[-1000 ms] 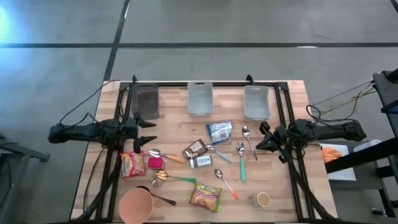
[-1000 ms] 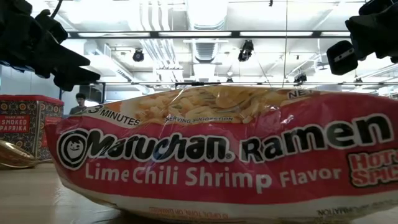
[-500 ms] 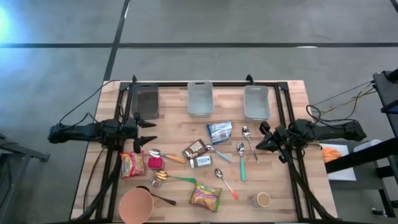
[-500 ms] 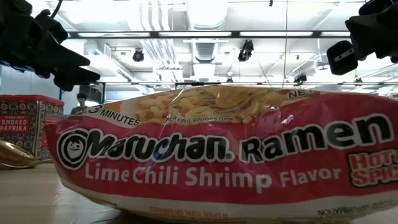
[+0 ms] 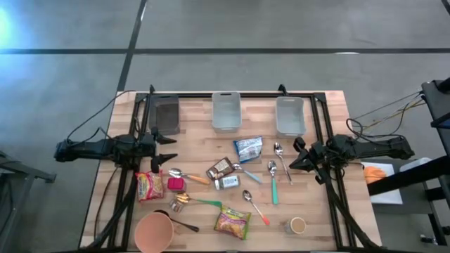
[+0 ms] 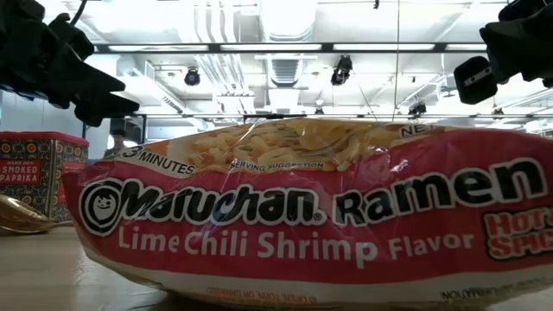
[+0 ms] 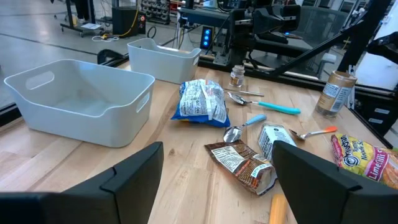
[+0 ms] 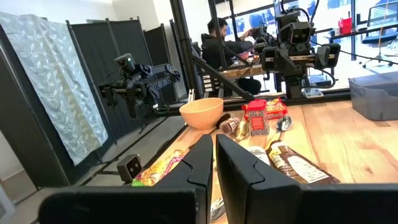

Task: Pick & Place Food Item

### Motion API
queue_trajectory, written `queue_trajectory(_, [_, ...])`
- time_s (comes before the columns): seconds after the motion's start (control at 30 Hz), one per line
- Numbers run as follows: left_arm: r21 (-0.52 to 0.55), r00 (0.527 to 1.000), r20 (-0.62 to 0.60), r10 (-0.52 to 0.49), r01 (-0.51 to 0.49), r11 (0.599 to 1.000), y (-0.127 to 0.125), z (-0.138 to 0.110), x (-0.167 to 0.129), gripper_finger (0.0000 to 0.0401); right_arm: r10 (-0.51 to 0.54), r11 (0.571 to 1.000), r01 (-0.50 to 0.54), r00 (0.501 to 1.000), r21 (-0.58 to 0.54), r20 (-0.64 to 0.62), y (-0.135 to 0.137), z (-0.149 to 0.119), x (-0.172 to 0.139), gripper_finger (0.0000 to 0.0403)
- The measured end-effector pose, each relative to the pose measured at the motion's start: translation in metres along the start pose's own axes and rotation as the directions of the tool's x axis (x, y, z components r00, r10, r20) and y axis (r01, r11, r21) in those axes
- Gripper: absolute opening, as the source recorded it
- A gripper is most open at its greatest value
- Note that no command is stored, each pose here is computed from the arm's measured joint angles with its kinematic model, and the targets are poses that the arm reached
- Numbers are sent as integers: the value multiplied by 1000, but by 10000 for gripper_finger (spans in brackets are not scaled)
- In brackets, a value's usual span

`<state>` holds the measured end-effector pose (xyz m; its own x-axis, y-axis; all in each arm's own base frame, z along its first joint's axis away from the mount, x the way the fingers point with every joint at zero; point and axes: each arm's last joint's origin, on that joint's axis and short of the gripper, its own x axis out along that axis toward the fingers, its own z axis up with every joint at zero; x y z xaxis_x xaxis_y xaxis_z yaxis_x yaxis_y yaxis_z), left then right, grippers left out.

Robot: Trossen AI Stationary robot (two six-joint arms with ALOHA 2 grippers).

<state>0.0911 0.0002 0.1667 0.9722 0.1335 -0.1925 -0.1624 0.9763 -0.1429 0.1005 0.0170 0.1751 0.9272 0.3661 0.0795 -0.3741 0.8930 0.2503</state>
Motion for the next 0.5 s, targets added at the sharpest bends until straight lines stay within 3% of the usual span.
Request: queue_trajectory(0.5, [0,1000,0,0,0,1000,0,0,0,302,8,1000,-8,1000,20,28,1,3,0,20])
